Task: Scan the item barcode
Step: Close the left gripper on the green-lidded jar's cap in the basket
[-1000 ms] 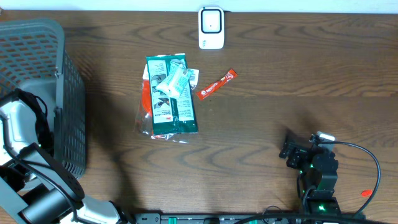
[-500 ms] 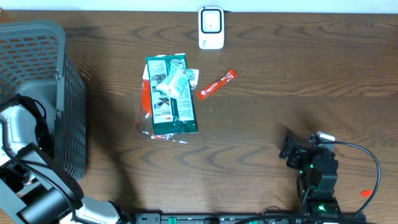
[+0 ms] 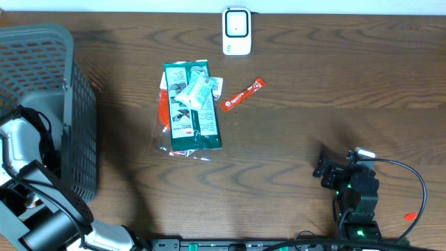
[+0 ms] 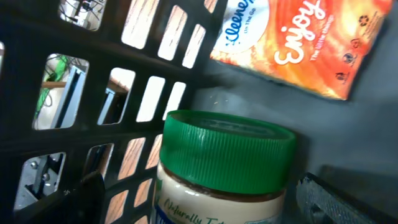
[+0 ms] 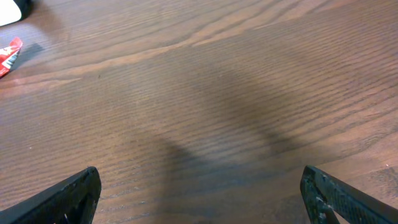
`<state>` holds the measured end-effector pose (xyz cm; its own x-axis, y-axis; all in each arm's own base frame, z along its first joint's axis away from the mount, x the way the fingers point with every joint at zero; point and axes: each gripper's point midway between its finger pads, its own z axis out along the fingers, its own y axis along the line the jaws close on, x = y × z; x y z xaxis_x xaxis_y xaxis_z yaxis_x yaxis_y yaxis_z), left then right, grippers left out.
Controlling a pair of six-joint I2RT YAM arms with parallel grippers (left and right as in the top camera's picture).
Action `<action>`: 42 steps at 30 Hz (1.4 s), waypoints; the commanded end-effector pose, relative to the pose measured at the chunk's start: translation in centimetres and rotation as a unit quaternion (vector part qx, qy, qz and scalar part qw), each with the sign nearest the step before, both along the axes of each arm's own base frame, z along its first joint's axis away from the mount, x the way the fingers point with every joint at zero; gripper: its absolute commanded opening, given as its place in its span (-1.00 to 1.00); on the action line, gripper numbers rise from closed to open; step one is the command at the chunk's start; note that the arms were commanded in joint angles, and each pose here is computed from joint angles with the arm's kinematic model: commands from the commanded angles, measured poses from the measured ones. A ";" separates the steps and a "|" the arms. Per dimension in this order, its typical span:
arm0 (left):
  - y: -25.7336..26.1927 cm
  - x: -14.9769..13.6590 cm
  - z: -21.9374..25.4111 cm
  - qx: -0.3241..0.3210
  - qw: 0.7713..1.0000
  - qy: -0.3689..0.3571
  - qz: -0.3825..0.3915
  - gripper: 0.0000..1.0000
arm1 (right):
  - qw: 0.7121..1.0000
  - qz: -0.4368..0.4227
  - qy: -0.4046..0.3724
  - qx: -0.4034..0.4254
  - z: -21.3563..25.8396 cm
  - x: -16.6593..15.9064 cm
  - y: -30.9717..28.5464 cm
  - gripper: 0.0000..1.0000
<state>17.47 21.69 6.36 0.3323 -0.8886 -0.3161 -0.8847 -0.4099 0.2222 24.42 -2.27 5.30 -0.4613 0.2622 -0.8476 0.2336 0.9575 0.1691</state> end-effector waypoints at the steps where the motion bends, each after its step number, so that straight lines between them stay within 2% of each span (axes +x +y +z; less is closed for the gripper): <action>1: 0.0 -0.6 -0.5 -0.003 1.000 0.011 -0.004 0.96 | 1.000 -0.004 -0.001 0.004 0.0 0.0 0.0 0.98; 15: -0.8 -1.3 -3.6 -0.006 1.000 0.005 -0.010 0.96 | 1.000 -0.004 0.000 0.004 -0.1 0.0 0.0 0.98; 20: -0.6 -1.1 -3.7 -0.002 1.000 0.001 -0.010 0.73 | 1.000 -0.004 0.000 0.004 -0.1 0.0 0.0 0.98; 23: -0.5 -1.0 -3.7 0.000 1.000 -0.002 -0.010 0.69 | 1.000 -0.004 0.000 0.004 -0.1 0.0 0.0 0.99; 26: -0.5 -0.9 -3.7 0.001 1.000 -0.003 -0.010 0.50 | 1.000 -0.004 0.000 0.004 -0.1 0.0 0.0 0.98; 29: -0.4 -0.9 -3.7 0.002 1.000 -0.004 -0.010 0.38 | 1.000 -0.004 0.000 0.004 -0.1 0.0 0.0 0.98; 33: -0.4 -0.8 -3.8 0.003 1.000 -0.006 -0.010 0.05 | 1.000 -0.004 0.000 0.004 -0.1 0.0 0.0 0.98; 35: -0.3 -0.8 -3.8 0.004 1.000 -0.007 -0.010 -0.03 | 1.000 -0.004 0.000 0.004 -0.1 0.0 0.0 0.99; 39: -0.3 -0.7 -3.8 0.006 1.000 -0.009 -0.010 -0.04 | 1.000 -0.004 0.000 0.004 -0.1 0.0 0.0 0.99; 40: -0.3 -0.7 -3.8 0.006 1.000 -0.009 -0.010 0.03 | 1.000 -0.004 0.000 0.004 -0.1 0.0 0.0 0.98; 41: -0.2 -0.6 -3.8 0.007 1.000 -0.010 -0.010 0.24 | 1.000 -0.004 0.000 0.004 -0.1 0.0 0.0 0.98; 42: -0.2 -0.5 -3.8 0.006 1.000 -0.013 -0.009 0.35 | 1.000 -0.004 0.000 0.004 -0.1 0.0 0.0 0.99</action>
<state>17.16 21.41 2.85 0.3209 -0.8915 -0.3199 -0.9000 -0.3922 0.1903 24.41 -2.27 5.29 -0.4616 0.2622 -0.8474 0.2337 0.9575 0.1690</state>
